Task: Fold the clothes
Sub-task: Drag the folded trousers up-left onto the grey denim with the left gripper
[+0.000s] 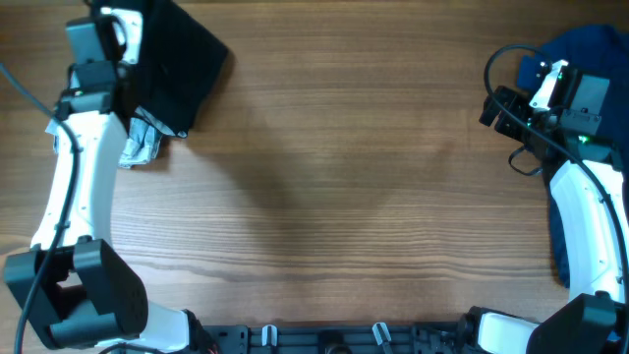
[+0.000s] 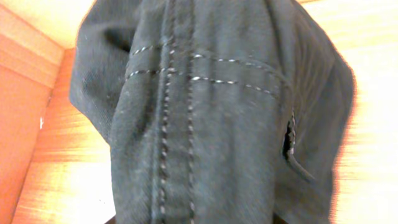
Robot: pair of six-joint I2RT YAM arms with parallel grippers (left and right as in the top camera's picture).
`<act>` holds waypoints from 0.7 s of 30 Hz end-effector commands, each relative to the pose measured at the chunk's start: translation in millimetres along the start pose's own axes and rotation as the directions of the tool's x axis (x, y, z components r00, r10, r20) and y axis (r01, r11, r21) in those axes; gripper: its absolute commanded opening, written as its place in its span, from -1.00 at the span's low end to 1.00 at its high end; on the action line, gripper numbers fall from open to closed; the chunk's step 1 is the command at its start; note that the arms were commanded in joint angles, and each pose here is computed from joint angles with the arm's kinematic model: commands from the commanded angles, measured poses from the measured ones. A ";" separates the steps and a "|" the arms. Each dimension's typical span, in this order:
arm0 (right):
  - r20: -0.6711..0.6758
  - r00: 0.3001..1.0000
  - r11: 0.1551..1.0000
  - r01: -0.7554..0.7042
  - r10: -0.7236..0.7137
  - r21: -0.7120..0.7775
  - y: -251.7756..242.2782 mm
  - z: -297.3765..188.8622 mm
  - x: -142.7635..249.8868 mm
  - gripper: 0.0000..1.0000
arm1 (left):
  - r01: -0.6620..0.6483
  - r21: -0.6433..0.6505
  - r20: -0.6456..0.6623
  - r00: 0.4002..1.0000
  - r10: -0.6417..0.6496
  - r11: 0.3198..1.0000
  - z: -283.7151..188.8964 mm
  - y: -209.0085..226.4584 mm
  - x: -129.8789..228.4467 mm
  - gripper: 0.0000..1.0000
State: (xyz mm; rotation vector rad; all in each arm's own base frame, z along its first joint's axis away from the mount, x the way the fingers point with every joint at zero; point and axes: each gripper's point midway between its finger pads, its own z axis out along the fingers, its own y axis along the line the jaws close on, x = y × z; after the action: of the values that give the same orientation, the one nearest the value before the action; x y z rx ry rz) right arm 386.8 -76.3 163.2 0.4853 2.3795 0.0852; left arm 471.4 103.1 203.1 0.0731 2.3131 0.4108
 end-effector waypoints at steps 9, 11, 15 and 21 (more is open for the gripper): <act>0.014 1.000 1.000 0.019 -0.019 0.015 -2.4 -3.4 -2.5 0.99 | 0.159 0.034 0.130 0.978 -0.162 0.987 -8.7 71.0 -12.7 -0.30; 0.013 1.000 1.000 0.019 -0.019 0.015 -2.4 -3.4 -2.4 0.99 | 0.170 0.028 0.107 0.979 -0.172 0.985 2.0 75.6 -3.9 -0.35; 0.013 1.000 1.000 0.019 -0.019 0.015 -2.4 -3.4 -2.4 0.99 | 0.199 0.024 0.048 0.979 -0.200 0.980 29.8 79.7 17.8 -0.39; 0.013 1.000 1.000 0.019 -0.019 0.015 -2.4 -3.4 -2.4 0.99 | 0.316 0.053 -0.082 0.947 -0.311 0.947 71.0 65.4 58.1 -0.38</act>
State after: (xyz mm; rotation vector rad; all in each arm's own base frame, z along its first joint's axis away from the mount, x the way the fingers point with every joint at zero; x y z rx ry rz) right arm 386.8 -76.3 163.2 0.4853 2.3795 0.0852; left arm 471.9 193.8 167.3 -0.1812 2.3101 0.2646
